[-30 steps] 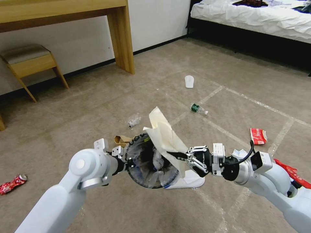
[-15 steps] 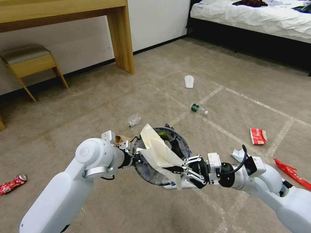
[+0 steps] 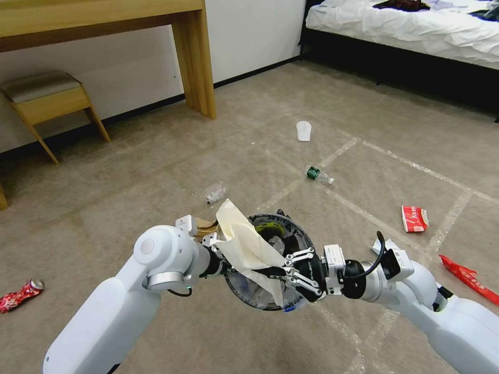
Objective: Pick up the trash bin and place the garbage on the floor into it.
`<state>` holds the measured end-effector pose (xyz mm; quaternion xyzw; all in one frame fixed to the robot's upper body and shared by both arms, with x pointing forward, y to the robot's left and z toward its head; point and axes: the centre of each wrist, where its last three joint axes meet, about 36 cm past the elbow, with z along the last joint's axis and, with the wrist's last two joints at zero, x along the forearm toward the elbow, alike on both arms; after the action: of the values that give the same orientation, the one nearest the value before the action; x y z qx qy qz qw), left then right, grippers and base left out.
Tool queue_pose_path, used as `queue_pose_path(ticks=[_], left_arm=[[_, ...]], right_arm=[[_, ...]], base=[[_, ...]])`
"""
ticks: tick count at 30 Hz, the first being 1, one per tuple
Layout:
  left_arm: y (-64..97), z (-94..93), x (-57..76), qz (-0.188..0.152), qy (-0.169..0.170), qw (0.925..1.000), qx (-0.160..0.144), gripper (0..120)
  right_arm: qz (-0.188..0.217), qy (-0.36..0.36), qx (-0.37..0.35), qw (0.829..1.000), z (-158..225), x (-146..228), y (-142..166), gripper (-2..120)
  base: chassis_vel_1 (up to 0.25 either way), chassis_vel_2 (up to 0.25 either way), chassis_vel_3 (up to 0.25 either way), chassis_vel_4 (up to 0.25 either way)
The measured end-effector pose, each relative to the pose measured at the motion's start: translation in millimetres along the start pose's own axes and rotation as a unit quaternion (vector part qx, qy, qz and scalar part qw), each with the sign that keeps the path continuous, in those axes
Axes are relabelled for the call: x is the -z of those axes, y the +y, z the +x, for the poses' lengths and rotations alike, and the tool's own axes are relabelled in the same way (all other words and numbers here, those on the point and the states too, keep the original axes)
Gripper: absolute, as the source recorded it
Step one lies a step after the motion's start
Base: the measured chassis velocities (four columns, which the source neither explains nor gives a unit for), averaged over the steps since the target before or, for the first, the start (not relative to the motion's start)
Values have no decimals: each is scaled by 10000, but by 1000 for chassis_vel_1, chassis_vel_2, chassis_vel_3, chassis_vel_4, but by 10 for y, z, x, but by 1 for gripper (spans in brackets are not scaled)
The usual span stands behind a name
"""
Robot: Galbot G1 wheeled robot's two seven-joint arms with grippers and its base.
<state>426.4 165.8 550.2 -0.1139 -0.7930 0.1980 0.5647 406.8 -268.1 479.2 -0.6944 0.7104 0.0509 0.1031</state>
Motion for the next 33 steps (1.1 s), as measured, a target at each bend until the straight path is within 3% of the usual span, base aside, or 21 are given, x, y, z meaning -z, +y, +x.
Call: queue_pose_path(ticks=[23, 33], left_arm=[[53, -14, -98, 29, 80, 10000, 14, 0], [53, -12, -128, 39, 76, 10000, -29, 0]], right_arm=[[284, 122, -35, 9995, 119, -278, -216, 2], [294, 223, -96, 9993, 184, -340, -211, 36]], base=[[0, 0, 0, 0], [0, 0, 0, 0]])
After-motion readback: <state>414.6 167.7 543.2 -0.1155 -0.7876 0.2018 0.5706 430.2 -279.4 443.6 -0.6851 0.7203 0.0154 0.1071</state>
